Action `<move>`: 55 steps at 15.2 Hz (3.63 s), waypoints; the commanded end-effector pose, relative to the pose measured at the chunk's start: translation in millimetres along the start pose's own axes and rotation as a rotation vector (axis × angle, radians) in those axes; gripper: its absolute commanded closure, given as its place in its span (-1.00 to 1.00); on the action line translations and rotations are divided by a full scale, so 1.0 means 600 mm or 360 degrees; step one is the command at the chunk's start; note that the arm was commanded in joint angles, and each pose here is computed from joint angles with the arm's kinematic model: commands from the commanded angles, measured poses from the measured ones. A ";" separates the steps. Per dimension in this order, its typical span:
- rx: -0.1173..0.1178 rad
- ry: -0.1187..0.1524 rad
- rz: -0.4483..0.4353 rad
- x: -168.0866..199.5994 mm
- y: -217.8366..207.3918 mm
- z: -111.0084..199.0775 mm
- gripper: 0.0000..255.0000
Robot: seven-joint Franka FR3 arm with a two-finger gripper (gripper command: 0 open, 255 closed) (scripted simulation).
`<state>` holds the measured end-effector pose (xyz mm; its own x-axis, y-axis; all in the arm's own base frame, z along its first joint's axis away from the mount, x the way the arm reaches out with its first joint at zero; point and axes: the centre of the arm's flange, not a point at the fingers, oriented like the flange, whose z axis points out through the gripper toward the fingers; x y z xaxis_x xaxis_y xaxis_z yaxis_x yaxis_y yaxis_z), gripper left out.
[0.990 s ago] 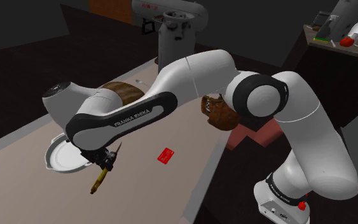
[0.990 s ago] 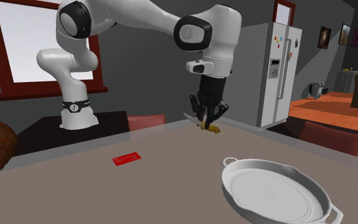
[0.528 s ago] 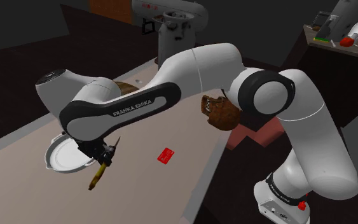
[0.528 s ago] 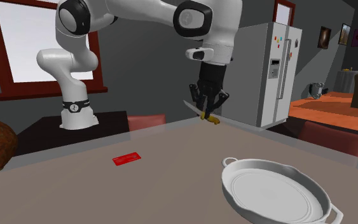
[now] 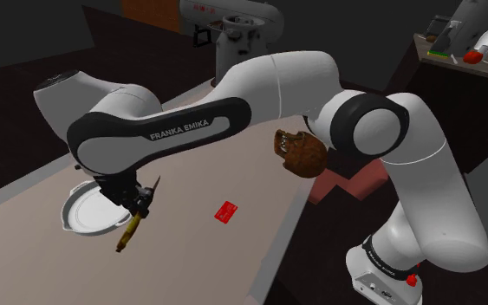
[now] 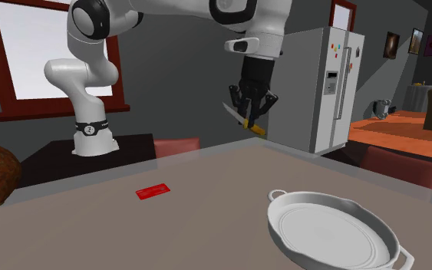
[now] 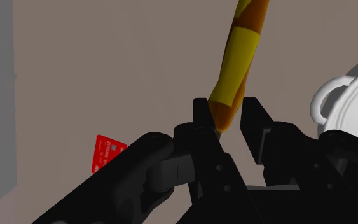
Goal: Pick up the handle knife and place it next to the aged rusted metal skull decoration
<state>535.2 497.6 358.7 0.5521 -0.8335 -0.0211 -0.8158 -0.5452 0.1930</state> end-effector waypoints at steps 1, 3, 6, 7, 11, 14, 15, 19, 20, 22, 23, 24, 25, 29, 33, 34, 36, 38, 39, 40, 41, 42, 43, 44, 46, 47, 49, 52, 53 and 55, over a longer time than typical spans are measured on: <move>-0.0001 0.0000 0.0000 0.001 0.002 -0.017 1.00; -0.0001 0.0000 0.0000 0.000 0.006 -0.034 1.00; -0.0001 0.0000 0.0000 0.000 0.011 -0.060 1.00; -0.0001 0.0000 0.0000 0.000 0.012 -0.069 1.00; -0.0001 0.0000 0.0000 -0.001 0.019 -0.103 1.00; -0.0001 0.0000 0.0000 0.018 0.032 -0.117 1.00; -0.0001 0.0000 0.0000 0.038 0.042 -0.115 1.00; -0.0001 0.0000 0.0000 0.117 0.080 -0.110 1.00; -0.0001 0.0000 0.0000 0.136 0.090 -0.108 1.00; -0.0001 0.0000 0.0000 0.176 0.109 -0.105 1.00; -0.0001 0.0000 0.0000 0.195 0.119 -0.104 1.00; -0.0001 0.0000 0.0000 0.215 0.129 -0.102 1.00; -0.0001 0.0000 0.0000 0.235 0.139 -0.101 1.00; -0.0001 0.0000 0.0000 0.313 0.177 -0.095 1.00; -0.0001 0.0000 0.0000 0.392 0.216 -0.089 1.00; -0.0001 0.0000 0.0000 0.412 0.226 -0.088 1.00; -0.0001 0.0000 0.0000 0.451 0.245 -0.085 1.00; -0.0001 0.0000 0.0000 0.491 0.265 -0.082 1.00; -0.0001 0.0000 0.0000 0.510 0.274 -0.080 1.00; -0.0001 0.0000 0.0000 0.530 0.284 -0.079 1.00; -0.0001 0.0000 0.0000 0.550 0.294 -0.078 1.00; -0.0001 0.0000 0.0000 0.569 0.304 -0.076 1.00; -0.0001 0.0000 0.0000 0.589 0.313 -0.075 1.00; -0.0001 0.0000 0.0000 0.609 0.323 -0.073 1.00; -0.0001 0.0000 0.0000 0.649 0.343 -0.070 1.00; -0.0001 0.0000 0.0000 0.649 0.341 -0.062 1.00; -0.0001 0.0000 0.0000 0.649 0.337 -0.044 1.00; -0.0001 0.0000 0.0000 0.650 0.332 -0.018 1.00; -0.0001 0.0000 0.0000 0.650 0.331 -0.010 1.00; -0.0001 0.0000 0.0000 0.650 0.327 0.007 1.00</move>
<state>589.7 65.1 390.6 0.5520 -0.8336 -0.0213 -0.8157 -0.5450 0.1938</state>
